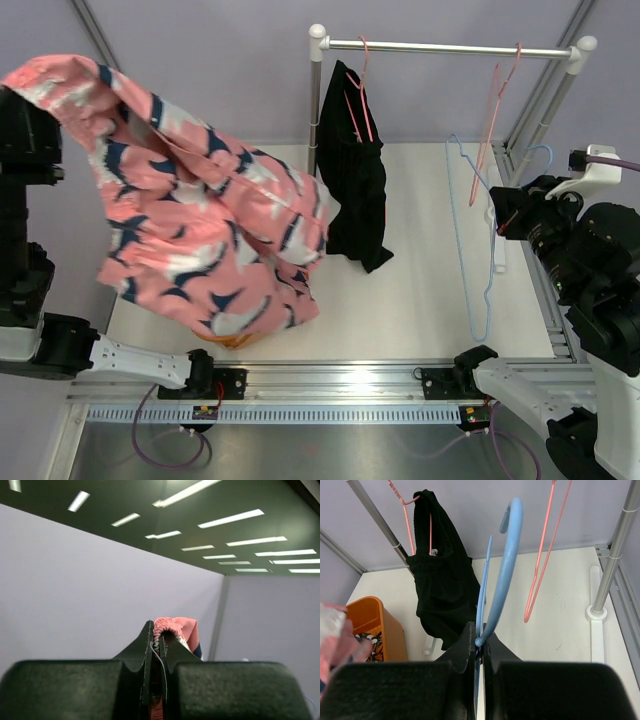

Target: Remove the shorts from the hanger

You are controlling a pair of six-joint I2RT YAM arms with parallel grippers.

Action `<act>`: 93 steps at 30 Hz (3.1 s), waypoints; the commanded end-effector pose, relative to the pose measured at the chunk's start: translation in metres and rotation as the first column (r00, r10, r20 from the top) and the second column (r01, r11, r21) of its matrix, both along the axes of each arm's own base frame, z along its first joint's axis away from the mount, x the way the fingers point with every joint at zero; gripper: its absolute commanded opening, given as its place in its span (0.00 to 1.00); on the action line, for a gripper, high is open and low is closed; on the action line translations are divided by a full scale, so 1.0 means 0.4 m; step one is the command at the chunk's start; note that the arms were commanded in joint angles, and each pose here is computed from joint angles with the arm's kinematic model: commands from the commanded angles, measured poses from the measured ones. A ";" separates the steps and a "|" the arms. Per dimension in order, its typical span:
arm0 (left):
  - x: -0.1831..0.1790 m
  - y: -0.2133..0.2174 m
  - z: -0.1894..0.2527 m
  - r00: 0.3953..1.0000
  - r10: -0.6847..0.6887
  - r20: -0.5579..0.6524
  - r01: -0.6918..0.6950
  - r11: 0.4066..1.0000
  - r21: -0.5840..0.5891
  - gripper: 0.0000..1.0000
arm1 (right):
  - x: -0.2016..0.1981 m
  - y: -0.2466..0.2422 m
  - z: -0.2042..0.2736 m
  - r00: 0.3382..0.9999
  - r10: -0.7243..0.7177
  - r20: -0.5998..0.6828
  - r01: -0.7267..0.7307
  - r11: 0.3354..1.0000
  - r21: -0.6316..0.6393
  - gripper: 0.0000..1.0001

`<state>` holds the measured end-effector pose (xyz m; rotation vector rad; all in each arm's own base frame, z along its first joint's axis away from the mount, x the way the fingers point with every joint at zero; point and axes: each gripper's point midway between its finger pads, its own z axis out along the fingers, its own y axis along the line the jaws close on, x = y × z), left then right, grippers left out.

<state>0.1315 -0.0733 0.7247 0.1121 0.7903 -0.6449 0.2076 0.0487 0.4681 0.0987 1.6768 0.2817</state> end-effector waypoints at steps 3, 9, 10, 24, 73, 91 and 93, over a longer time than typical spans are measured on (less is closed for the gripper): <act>0.051 -0.113 -0.116 0.970 0.243 0.008 -0.240 0.951 0.194 0.00 | -0.006 -0.006 0.021 1.000 -0.006 0.031 0.006 1.000 0.002 0.00; 0.137 -0.278 -0.345 0.980 0.141 -0.143 -0.093 0.950 0.298 0.00 | -0.003 0.002 -0.002 1.000 0.006 0.015 -0.006 1.000 0.006 0.00; 0.186 -0.292 -0.426 0.965 0.181 -0.188 -0.101 0.924 0.370 0.00 | -0.003 0.002 -0.009 1.000 0.006 0.008 -0.006 1.000 0.003 0.00; 0.471 -0.089 -0.711 0.653 0.213 -0.727 -0.161 0.977 0.141 0.00 | -0.005 0.002 -0.035 1.000 0.007 -0.002 -0.007 1.000 -0.001 0.00; 0.221 -0.119 -0.972 0.602 -0.010 -0.799 0.245 0.954 0.173 0.98 | 0.345 0.128 0.053 0.985 0.171 0.036 -0.158 0.960 -0.231 0.00; 0.106 -0.056 -1.088 0.643 0.092 -0.760 0.161 0.954 0.253 0.99 | 0.643 0.110 0.079 0.969 0.217 0.118 -0.180 0.948 -0.263 0.00; 0.109 -0.063 -1.098 0.642 0.081 -0.763 0.175 0.953 0.248 0.99 | 0.655 0.097 0.097 0.973 0.188 0.137 -0.146 0.953 -0.267 0.00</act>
